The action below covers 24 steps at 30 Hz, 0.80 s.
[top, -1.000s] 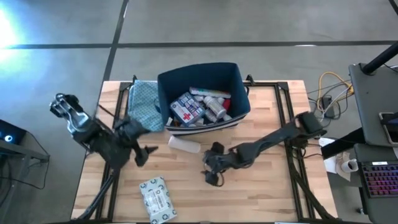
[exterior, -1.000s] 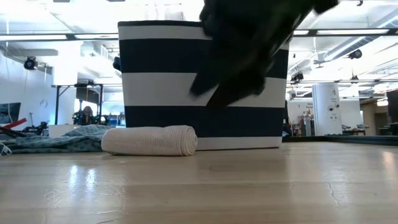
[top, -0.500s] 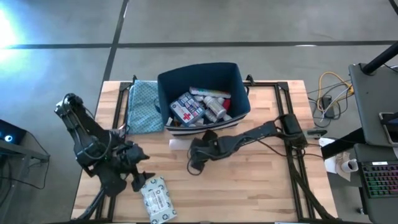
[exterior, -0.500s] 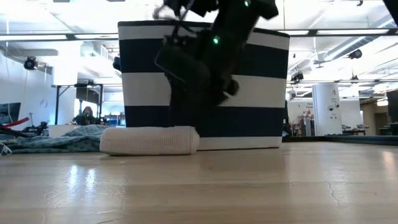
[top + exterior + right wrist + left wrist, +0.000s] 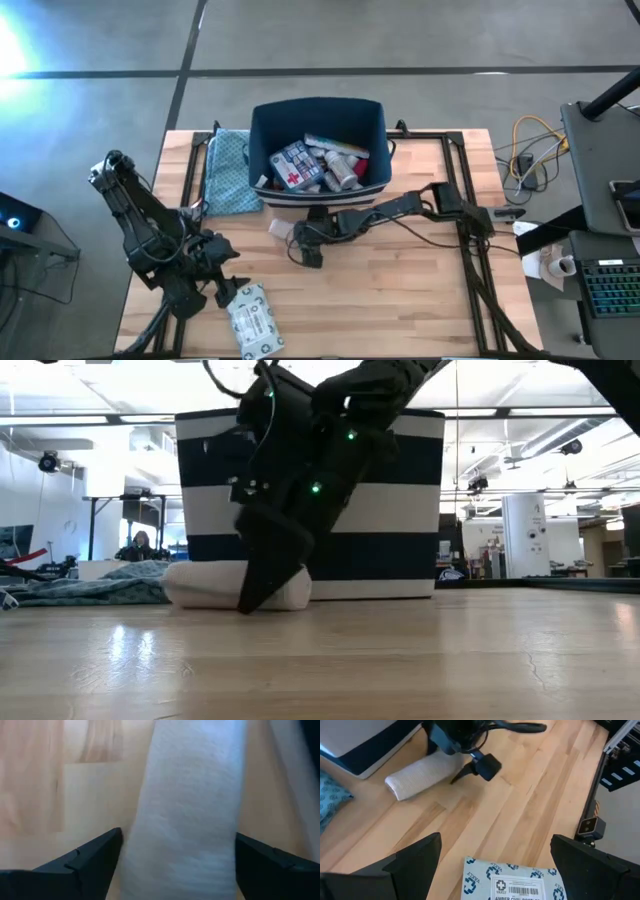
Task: Pick & place medical supplies in basket/bin
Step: Put the light brown bandage into the blue bin
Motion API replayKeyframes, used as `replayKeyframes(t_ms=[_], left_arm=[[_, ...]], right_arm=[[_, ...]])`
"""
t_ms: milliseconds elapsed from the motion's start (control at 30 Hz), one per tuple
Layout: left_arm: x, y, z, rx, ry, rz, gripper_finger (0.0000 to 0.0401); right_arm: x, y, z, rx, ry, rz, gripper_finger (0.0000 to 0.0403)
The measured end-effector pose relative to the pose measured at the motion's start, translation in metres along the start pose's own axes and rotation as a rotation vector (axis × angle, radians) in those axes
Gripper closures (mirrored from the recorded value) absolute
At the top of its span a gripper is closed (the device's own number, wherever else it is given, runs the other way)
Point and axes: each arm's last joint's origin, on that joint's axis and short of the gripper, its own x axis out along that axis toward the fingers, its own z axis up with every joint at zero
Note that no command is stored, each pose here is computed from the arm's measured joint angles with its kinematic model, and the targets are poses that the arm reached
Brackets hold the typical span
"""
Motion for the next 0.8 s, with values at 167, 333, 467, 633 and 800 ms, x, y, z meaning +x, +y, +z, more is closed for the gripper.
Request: replayKeyframes(t_ms=[167,333,467,633,800], left_arm=[[0.001,0.0,-0.001,-0.006,0.0,0.003,0.0048],[0.005,0.003,-0.004,0.034,0.003,0.021,0.0048],[0.01,0.007,-0.009,0.05,0.01,0.042,0.0048],[0.019,0.012,-0.025,0.041,0.152,0.058,0.0048],[0.017,0.006,-0.046,0.016,0.216,-0.038,0.0048]], right_arm=[[-0.003,0.007,-0.005,0.183,0.101,0.068,0.0082],[-0.018,0.032,-0.004,0.189,0.099,0.037,0.0172],[-0.03,0.046,0.01,0.218,0.059,0.077,0.0296],[-0.071,0.055,0.053,0.218,-0.131,0.039,0.0336],[-0.156,0.049,0.098,0.258,-0.344,-0.204,0.0336]])
